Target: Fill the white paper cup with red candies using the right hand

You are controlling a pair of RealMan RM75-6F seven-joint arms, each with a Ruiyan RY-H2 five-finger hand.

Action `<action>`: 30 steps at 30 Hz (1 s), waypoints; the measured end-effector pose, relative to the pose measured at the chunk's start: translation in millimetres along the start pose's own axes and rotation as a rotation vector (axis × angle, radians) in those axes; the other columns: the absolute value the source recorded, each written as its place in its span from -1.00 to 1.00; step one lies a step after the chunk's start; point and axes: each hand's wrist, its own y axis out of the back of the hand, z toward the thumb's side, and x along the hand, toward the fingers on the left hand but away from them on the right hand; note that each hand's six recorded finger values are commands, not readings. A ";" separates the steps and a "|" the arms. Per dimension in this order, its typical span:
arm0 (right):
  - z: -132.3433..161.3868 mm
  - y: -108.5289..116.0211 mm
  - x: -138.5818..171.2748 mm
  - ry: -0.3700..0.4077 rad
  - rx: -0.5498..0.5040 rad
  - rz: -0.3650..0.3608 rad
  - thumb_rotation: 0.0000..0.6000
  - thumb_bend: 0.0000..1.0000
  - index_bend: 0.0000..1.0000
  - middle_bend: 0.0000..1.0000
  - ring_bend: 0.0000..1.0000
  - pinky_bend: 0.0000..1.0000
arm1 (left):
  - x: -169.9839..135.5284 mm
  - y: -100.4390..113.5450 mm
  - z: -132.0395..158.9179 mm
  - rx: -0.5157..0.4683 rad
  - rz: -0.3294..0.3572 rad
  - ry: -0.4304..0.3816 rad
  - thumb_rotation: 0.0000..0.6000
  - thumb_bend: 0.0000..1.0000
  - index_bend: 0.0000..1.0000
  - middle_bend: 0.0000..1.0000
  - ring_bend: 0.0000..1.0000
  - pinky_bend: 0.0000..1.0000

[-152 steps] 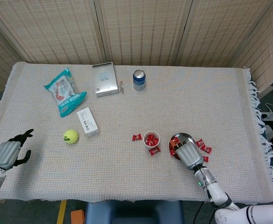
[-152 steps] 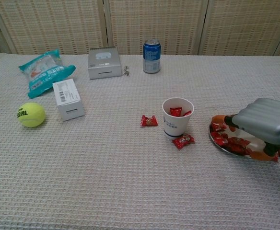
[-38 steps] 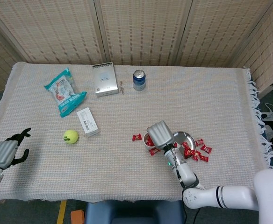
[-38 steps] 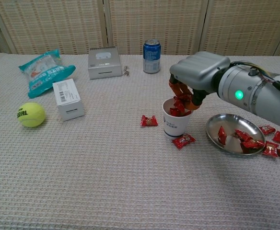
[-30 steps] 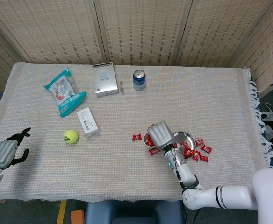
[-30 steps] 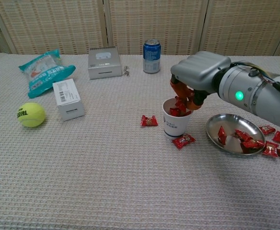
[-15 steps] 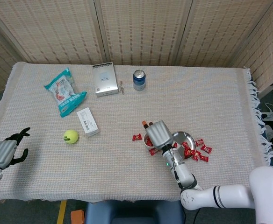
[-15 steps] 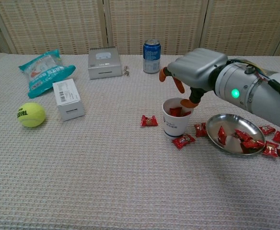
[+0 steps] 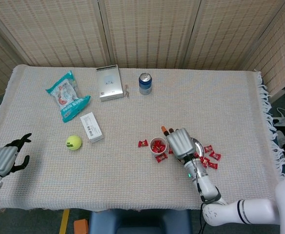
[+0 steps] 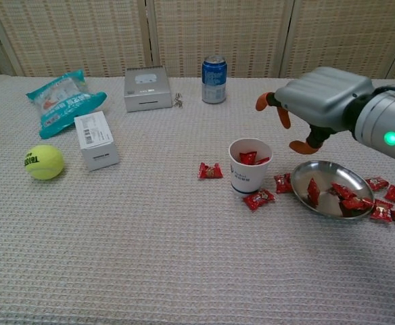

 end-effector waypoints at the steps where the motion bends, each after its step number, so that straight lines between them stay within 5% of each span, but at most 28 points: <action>1: -4.0 -4.7 3.4 -0.003 0.000 0.008 1.00 -0.40 -0.67 -0.24 0.13 1.00 | 0.1 -0.6 0.5 0.002 -0.001 -0.001 1.00 0.07 -0.93 -0.62 -0.65 -0.40; 9: -25.3 -36.7 10.3 -0.017 -0.008 0.055 1.00 -0.40 -0.34 -0.15 0.14 1.00 | 1.2 -4.5 2.9 0.013 -0.010 0.002 1.00 0.07 -0.93 -0.62 -0.65 -0.40; 13: -23.2 -48.0 5.4 -0.003 0.005 0.090 1.00 -0.41 -0.32 0.32 0.31 1.00 | 1.1 -4.0 2.4 0.010 -0.009 0.004 1.00 0.07 -0.93 -0.62 -0.65 -0.40; 19: -13.0 -51.2 -5.6 0.008 0.007 0.136 1.00 -0.41 -0.26 0.68 0.62 1.00 | 1.0 -2.6 1.5 0.004 -0.006 0.003 1.00 0.07 -0.93 -0.62 -0.65 -0.40; 30: 6.3 -48.4 -21.9 0.022 -0.019 0.215 1.00 -0.47 -0.24 0.77 0.72 1.00 | 1.4 -1.5 -0.1 -0.002 -0.006 0.003 1.00 0.07 -0.94 -0.61 -0.65 -0.40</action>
